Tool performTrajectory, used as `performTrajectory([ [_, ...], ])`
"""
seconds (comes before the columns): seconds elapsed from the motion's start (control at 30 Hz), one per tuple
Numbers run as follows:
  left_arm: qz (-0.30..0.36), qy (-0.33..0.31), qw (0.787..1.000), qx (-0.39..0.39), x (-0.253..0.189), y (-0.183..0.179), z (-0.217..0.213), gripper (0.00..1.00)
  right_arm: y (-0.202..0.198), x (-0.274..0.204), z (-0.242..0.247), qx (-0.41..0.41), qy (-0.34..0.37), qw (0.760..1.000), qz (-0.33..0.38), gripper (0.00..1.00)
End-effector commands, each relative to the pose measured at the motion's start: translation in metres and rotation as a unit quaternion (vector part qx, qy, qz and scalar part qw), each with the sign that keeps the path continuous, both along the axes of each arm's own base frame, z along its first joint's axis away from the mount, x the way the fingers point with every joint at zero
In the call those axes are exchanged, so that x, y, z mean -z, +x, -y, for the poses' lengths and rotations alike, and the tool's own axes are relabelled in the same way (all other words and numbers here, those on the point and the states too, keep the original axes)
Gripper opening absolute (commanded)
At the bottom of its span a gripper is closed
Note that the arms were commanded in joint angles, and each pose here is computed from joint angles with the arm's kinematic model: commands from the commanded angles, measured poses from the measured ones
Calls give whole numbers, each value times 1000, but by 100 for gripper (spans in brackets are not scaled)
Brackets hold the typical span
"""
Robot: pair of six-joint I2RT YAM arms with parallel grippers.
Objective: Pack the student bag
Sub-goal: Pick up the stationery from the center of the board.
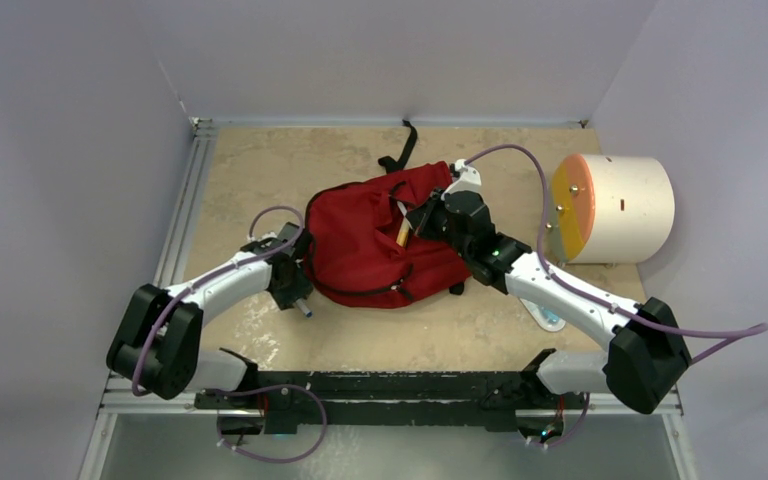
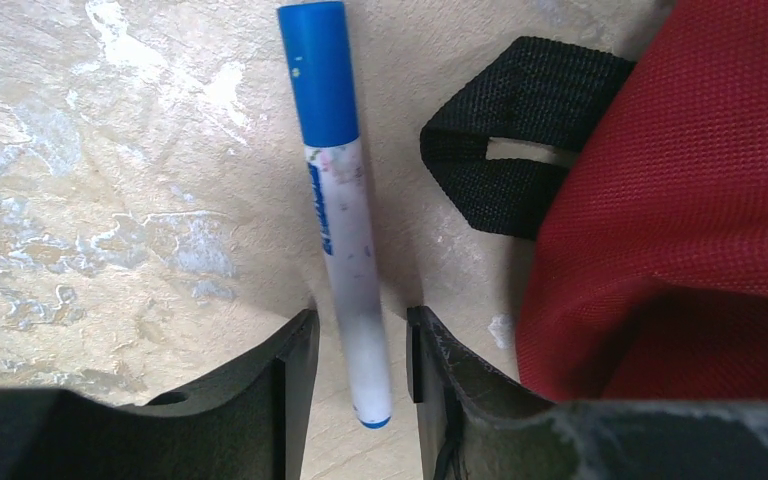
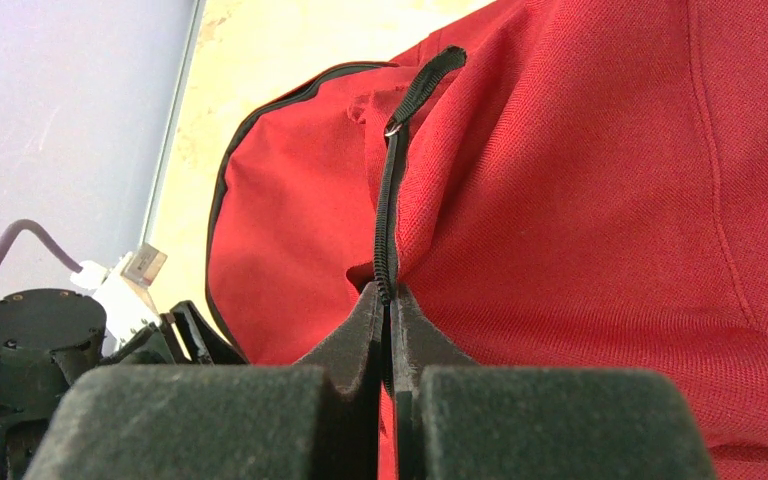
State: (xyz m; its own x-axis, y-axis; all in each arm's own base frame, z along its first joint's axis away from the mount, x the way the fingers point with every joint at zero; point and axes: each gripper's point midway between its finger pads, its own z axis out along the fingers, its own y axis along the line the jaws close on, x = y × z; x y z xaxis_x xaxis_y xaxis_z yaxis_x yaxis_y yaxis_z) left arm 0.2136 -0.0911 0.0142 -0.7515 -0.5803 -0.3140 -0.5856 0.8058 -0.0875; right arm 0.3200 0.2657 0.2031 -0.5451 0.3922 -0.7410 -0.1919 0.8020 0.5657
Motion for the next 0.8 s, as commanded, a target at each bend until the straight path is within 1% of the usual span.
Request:
performTrajectory([
  [0.0,-17,4,1000,-4,14,-2,-2,36,3,-38,-1,8,37,998,44,0],
  [0.17,-26,3,1000,-2,21,-4,-1,29,4,-38,-1,9,37,998,44,0],
  [0.3,-22,2,1000,-5,21,-6,-3,18,3,-39,-1,9,36,998,45,0],
  [0.33,-20,2,1000,-5,20,-6,-3,15,3,-39,-1,9,36,998,44,0],
  [0.4,-13,4,1000,-10,15,-6,-5,0,3,-40,-1,9,37,998,45,0],
  [0.47,-1,7,1000,-12,6,-3,-7,0,4,-39,-1,8,36,998,45,0],
  [0.57,33,1,999,-2,-18,7,-5,0,4,-40,-2,7,36,998,44,0],
  [0.67,93,-23,995,25,-54,21,2,0,4,-40,-3,5,36,998,45,0],
  [0.77,169,-38,984,38,-100,36,5,0,4,-41,-3,4,38,998,44,0],
])
